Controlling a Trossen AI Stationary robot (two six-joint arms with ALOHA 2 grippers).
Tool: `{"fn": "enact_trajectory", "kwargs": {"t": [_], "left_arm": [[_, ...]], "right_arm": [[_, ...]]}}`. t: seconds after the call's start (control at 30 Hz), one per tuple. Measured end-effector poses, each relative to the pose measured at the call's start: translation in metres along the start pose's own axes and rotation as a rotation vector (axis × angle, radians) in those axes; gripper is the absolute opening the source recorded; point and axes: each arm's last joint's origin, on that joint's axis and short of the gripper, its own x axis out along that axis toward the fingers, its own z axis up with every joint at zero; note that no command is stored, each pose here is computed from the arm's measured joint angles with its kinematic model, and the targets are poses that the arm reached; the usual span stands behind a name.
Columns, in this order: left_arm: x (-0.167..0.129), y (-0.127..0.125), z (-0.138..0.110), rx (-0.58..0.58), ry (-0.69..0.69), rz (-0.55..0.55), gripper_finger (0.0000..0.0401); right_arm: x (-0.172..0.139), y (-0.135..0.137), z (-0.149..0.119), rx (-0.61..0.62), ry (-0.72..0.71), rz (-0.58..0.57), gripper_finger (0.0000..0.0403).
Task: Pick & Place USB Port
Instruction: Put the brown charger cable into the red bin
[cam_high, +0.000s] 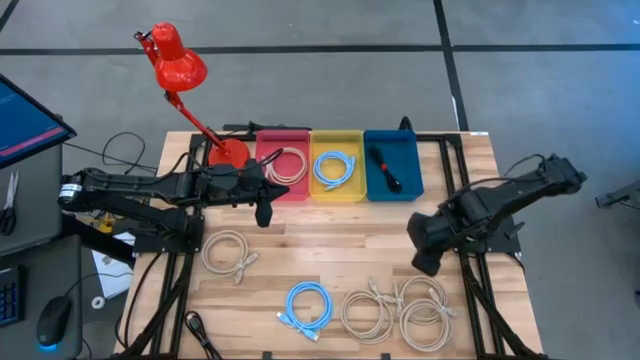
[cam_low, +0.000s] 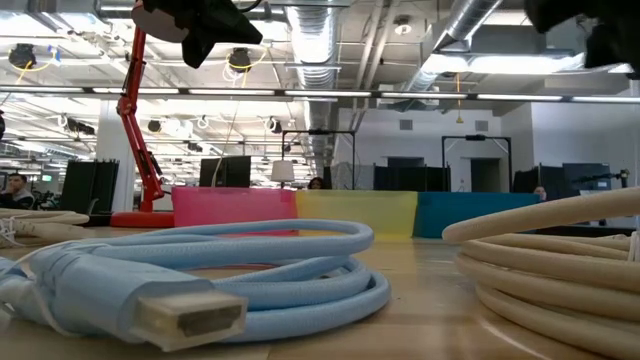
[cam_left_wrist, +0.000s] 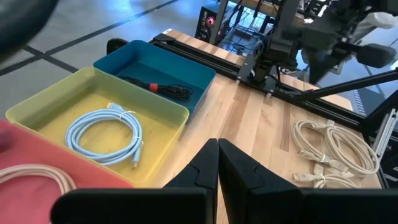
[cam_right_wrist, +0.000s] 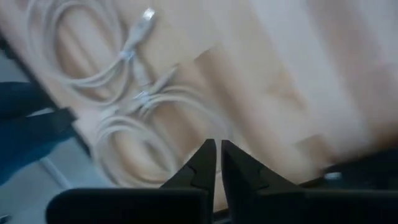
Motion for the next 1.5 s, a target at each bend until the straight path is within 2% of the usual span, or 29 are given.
{"fn": "enact_trajectory", "kwargs": {"t": [0.1,0.2,0.37,0.5,0.77,0.9,1.03,1.27,1.5], "left_arm": [[0.0,0.0,0.0,0.0,0.0,0.0,0.001],[0.0,0.0,0.0,0.0,0.0,0.001,0.001],[0.0,0.0,0.0,0.0,0.0,0.001,0.001],[0.0,0.0,0.0,0.0,0.0,0.001,0.001],[0.0,0.0,0.0,0.0,0.0,0.001,0.001],[0.0,0.0,0.0,0.0,0.0,0.001,0.001],[0.0,0.0,0.0,0.0,0.0,0.0,0.001],[0.0,0.0,0.0,0.0,0.0,0.001,0.001],[0.0,0.0,0.0,0.0,0.0,0.001,0.001]], "right_arm": [[0.008,0.002,-0.011,0.027,0.015,0.071,0.0009],[0.016,0.005,-0.019,0.039,0.029,0.087,0.0006],[0.029,0.017,-0.03,-0.003,0.127,0.131,0.0014],[0.041,0.027,-0.038,-0.039,0.185,0.112,0.0042],[0.072,0.053,-0.045,-0.112,0.218,0.107,0.0124],[0.087,0.065,-0.05,-0.143,0.225,0.11,0.0146],[0.104,0.069,-0.054,-0.155,0.248,0.044,0.0155],[0.132,0.071,-0.053,-0.153,0.209,-0.087,0.0157],[0.155,0.074,-0.051,-0.155,0.226,-0.127,0.0159]]}}
